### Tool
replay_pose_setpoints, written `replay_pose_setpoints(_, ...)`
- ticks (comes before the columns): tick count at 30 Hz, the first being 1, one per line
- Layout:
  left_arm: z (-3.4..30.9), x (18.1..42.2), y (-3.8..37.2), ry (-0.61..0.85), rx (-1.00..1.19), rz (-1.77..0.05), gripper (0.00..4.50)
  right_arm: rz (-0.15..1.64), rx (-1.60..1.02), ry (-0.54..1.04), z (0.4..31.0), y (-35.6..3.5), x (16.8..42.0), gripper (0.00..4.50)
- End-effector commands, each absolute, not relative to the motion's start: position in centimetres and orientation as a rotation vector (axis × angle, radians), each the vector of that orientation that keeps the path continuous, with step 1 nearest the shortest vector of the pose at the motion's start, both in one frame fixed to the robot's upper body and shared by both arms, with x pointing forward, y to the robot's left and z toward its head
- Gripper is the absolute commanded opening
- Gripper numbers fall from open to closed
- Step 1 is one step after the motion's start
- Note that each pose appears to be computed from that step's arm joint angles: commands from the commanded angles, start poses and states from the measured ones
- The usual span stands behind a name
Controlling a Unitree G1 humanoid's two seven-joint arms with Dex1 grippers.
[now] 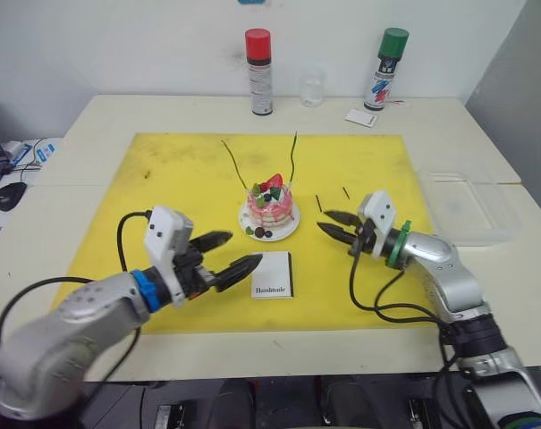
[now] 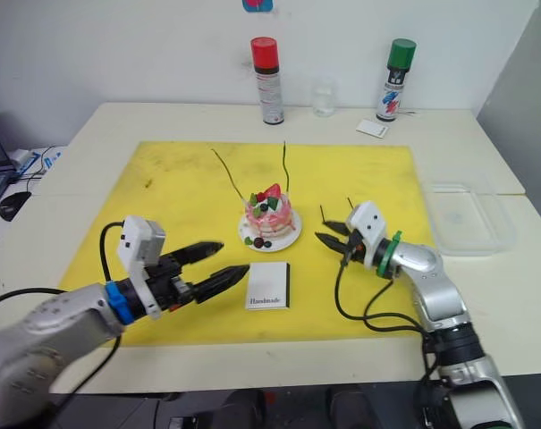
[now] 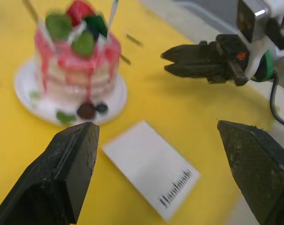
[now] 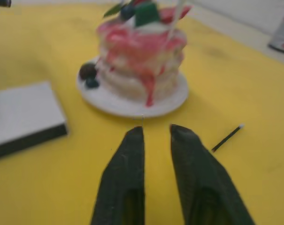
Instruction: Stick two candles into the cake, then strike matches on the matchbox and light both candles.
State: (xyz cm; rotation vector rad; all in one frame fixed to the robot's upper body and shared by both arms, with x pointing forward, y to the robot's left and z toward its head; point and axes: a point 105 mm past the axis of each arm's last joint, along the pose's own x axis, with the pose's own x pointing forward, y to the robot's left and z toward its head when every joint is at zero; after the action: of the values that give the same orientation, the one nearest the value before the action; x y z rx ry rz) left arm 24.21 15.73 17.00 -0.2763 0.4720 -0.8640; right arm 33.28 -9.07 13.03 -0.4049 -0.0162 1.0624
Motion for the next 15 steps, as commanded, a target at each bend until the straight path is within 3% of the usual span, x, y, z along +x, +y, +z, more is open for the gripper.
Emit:
replay_pose_setpoints(1,17.1,23.6,16.9,0.731,-0.552,-0.878,4.50,1.157,-0.514,-0.061,13.8,-8.2,32.5,0.02)
replay_pose_setpoints(6,15.9,23.5,17.4,0.974,-0.726,-0.986,4.50,1.203,-0.534,-0.048,13.4,-7.4,32.3,0.02)
replay_pose_setpoints(15,14.1,26.9,16.2,1.092,-0.886,-0.939,4.50,1.286,-0.599,0.069,11.3,-7.8,30.3,0.02)
